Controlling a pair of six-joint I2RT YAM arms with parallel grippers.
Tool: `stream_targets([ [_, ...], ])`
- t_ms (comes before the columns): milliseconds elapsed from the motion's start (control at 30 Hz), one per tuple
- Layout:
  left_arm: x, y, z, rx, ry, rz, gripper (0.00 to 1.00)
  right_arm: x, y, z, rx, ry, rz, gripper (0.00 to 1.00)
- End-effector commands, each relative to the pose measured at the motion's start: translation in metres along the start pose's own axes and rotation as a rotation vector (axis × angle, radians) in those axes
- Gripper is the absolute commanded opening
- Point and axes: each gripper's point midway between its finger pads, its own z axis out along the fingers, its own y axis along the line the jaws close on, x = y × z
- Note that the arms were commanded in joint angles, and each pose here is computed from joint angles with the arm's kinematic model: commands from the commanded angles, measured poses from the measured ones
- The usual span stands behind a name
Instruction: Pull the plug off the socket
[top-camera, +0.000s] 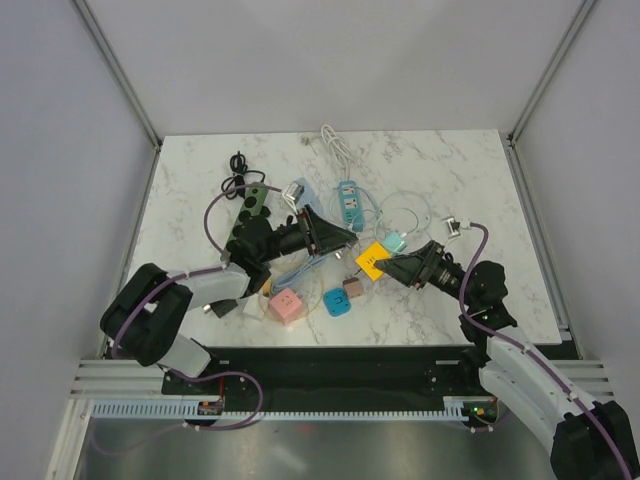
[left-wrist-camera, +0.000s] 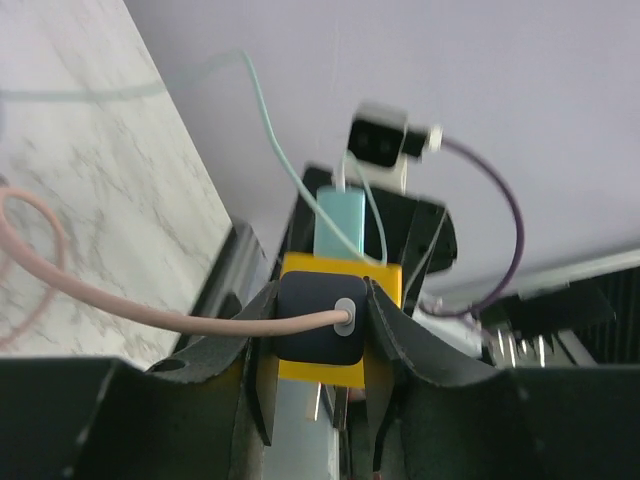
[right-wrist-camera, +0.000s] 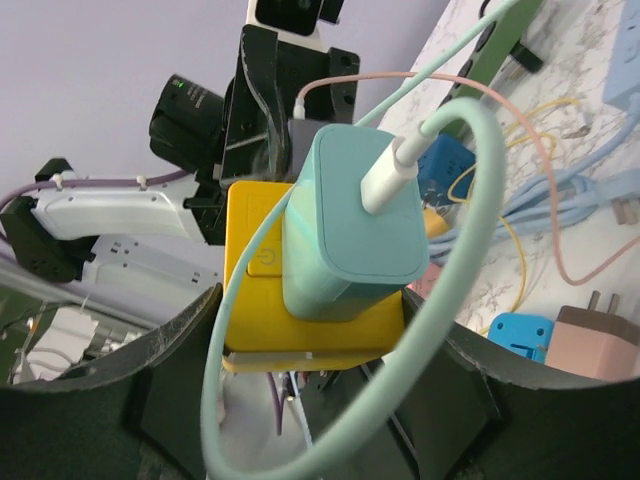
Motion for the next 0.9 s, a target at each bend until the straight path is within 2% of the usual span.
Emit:
stream_targets([
  [0,-0.082,-0.021,-0.023,0.086,-0.334,0.03,0.02,0.002,0.001,-0.007,-0.01,-0.013,-0.024,0.0],
  [133,-0.091,-0.007,-0.025,0.02,-0.357,0.039,0.02,0.01,-0.005,-0.008,0.015,0.029,-0.01,0.0],
  [167,-0.095,-0.015,-0.025,0.011,-0.365,0.071,0.02,0.012,-0.006,-0.008,0.019,0.04,-0.006,0.0],
  [233,-0.096,-0.005,-0.022,-0.069,-0.342,0.135,0.02,0.016,-0.014,-0.009,0.055,0.055,-0.005,0.0],
  [300,-0.095,0.007,-0.019,-0.154,-0.293,0.145,0.02,0.018,-0.024,-0.009,0.12,0.085,-0.001,0.0],
  [333,-0.095,0.012,-0.017,-0.189,-0.266,0.148,0.02,0.019,-0.032,-0.01,0.152,0.107,-0.055,0.0],
  [367,-0.092,0.026,-0.014,-0.283,-0.212,0.104,0.02,0.019,-0.037,-0.011,0.186,0.121,-0.071,0.0],
  [400,-0.088,0.037,-0.013,-0.327,-0.165,0.133,0.02,0.017,-0.04,-0.011,0.231,0.142,-0.079,0.0],
  [500,-0.078,0.069,-0.017,-0.483,-0.057,0.114,0.05,0.011,-0.039,-0.013,0.263,0.183,-0.179,0.0],
  [567,-0.078,0.078,-0.017,-0.524,-0.015,0.112,0.08,0.005,-0.034,-0.011,0.265,0.209,-0.252,0.0],
  [700,-0.068,0.105,-0.027,-0.583,0.033,0.055,0.19,0.013,-0.04,-0.015,0.293,0.305,-0.265,0.0],
  [733,-0.067,0.111,-0.028,-0.595,0.034,0.048,0.27,0.014,-0.04,-0.015,0.293,0.316,-0.264,0.0],
  [800,-0.066,0.118,-0.032,-0.61,0.034,0.04,0.34,0.018,-0.045,-0.015,0.302,0.339,-0.252,0.0],
  [867,-0.066,0.125,-0.035,-0.622,0.037,0.028,0.45,0.024,-0.05,-0.016,0.307,0.361,-0.239,0.0],
])
